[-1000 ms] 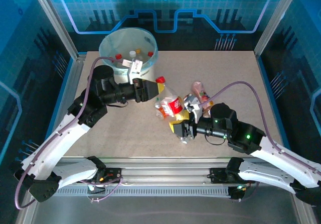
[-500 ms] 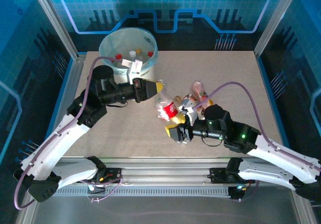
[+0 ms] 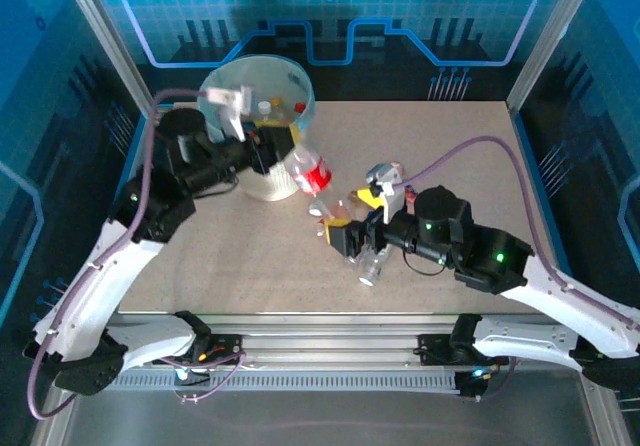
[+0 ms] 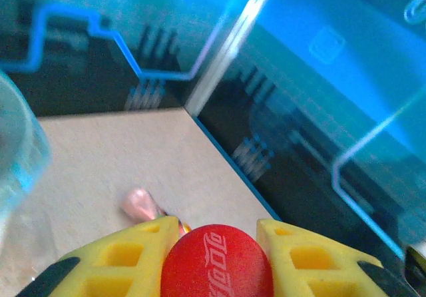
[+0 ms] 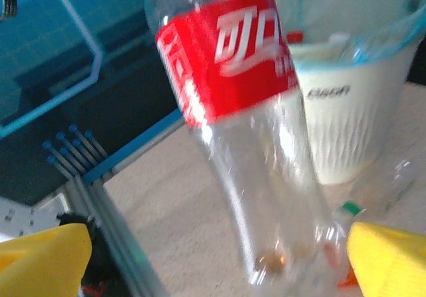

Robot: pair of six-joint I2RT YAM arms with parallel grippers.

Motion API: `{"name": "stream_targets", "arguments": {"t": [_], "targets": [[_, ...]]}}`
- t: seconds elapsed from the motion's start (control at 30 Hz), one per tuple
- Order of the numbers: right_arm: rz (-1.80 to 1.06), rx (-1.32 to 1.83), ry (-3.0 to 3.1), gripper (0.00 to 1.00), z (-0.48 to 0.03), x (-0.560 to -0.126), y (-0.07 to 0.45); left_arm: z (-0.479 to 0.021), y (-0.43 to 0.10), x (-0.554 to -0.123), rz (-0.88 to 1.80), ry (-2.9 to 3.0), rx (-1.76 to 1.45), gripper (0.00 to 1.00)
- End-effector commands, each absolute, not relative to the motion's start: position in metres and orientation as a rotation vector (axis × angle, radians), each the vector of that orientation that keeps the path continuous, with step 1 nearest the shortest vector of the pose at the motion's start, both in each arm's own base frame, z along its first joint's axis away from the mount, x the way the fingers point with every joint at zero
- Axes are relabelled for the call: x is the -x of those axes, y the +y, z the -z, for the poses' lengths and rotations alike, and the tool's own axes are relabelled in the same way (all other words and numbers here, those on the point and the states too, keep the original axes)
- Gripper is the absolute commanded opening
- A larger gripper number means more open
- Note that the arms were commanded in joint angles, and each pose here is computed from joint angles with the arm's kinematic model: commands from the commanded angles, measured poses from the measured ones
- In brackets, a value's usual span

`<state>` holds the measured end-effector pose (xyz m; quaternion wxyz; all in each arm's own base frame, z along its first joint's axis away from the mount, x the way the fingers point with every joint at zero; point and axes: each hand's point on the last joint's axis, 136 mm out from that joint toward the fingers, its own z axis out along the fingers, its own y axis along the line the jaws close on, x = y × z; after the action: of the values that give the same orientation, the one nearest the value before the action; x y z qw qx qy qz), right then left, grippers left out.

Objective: Put the plastic bottles in the bin

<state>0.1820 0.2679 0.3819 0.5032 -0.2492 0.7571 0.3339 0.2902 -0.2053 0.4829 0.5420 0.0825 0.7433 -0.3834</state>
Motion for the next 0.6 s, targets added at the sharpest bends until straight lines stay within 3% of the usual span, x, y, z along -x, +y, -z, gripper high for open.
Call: {"name": "stream_targets", "arguments": {"t": [0.0, 0.27, 0.57], "targets": [[-0.636, 0.559, 1.804, 1.0, -0.406, -0.199, 0.249, -0.519, -0.162, -0.323, 0.724, 1.698, -0.098, 0.0], [-0.603, 0.54, 1.781, 1.0, -0.434, -0.222, 0.252, -0.549, -0.101, -0.411, 0.412, 1.659, -0.004, 0.0], [-0.732, 0.631, 1.892, 0.96, -0.416, -0.234, 0.31, -0.519, -0.049, -0.492, 0.208, 1.686, 0.078, 0.0]]}}
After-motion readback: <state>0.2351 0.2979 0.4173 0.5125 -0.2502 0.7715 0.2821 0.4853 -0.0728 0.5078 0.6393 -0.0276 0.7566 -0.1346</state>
